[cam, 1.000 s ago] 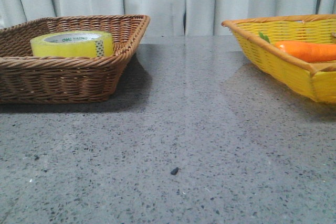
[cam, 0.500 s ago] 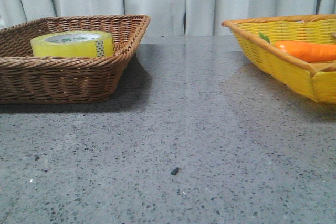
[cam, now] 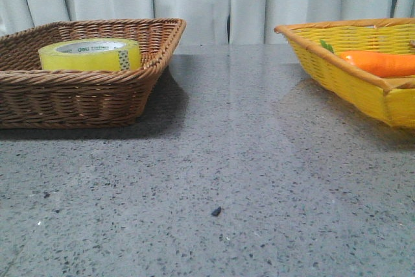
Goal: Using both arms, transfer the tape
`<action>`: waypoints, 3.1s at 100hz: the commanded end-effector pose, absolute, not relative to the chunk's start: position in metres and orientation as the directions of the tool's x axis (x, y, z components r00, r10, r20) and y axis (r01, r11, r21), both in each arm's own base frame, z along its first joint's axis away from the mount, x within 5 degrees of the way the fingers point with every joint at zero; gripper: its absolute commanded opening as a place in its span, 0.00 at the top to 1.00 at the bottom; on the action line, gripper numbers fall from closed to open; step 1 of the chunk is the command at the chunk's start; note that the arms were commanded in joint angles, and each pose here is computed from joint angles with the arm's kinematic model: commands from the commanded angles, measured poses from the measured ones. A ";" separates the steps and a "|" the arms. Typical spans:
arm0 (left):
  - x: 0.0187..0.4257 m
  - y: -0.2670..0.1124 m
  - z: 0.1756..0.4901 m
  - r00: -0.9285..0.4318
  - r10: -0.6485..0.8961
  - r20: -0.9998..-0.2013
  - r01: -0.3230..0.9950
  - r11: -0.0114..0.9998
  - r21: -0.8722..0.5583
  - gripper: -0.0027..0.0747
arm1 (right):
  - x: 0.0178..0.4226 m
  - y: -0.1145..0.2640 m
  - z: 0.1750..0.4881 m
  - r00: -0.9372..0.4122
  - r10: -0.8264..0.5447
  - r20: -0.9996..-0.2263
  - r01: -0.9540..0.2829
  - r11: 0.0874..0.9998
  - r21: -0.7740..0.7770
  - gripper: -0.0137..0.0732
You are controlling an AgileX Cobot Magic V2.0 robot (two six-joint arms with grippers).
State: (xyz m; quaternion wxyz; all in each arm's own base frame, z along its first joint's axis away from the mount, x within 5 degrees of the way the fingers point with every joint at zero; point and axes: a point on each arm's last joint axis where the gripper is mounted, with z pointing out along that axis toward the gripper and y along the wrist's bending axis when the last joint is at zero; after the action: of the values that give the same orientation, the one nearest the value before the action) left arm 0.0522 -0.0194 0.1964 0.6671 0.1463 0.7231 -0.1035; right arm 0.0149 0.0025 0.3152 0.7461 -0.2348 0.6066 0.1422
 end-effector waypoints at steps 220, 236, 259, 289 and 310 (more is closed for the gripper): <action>0.052 -0.007 0.186 -0.176 -0.062 -0.982 0.105 0.991 -0.082 0.99 | 0.054 -0.004 0.211 0.166 0.029 -0.986 0.069 0.997 0.041 0.93; 0.052 -0.007 0.186 -0.176 -0.062 -0.982 0.105 0.991 -0.082 0.99 | 0.055 -0.005 0.186 -0.113 0.053 -0.992 0.104 0.994 0.041 0.93; 0.052 -0.007 0.186 -0.176 -0.062 -0.982 0.105 0.991 -0.082 0.99 | 0.053 -0.005 0.176 -0.220 0.057 -0.974 0.105 0.994 0.035 0.93; 0.052 -0.007 0.186 -0.176 -0.062 -0.982 0.105 0.991 -0.082 0.99 | 0.053 -0.005 0.176 -0.220 0.057 -0.974 0.105 0.994 0.035 0.93; 0.052 -0.007 0.186 -0.176 -0.062 -0.982 0.105 0.991 -0.082 0.99 | 0.053 -0.005 0.176 -0.220 0.057 -0.974 0.105 0.994 0.035 0.93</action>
State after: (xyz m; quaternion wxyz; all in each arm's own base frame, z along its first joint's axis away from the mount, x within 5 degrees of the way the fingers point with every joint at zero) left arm 0.0530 -0.0075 0.1829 0.6153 0.0246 0.7859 -0.0560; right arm 0.0530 -0.0045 0.1809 0.6175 0.0510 0.7847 -0.0171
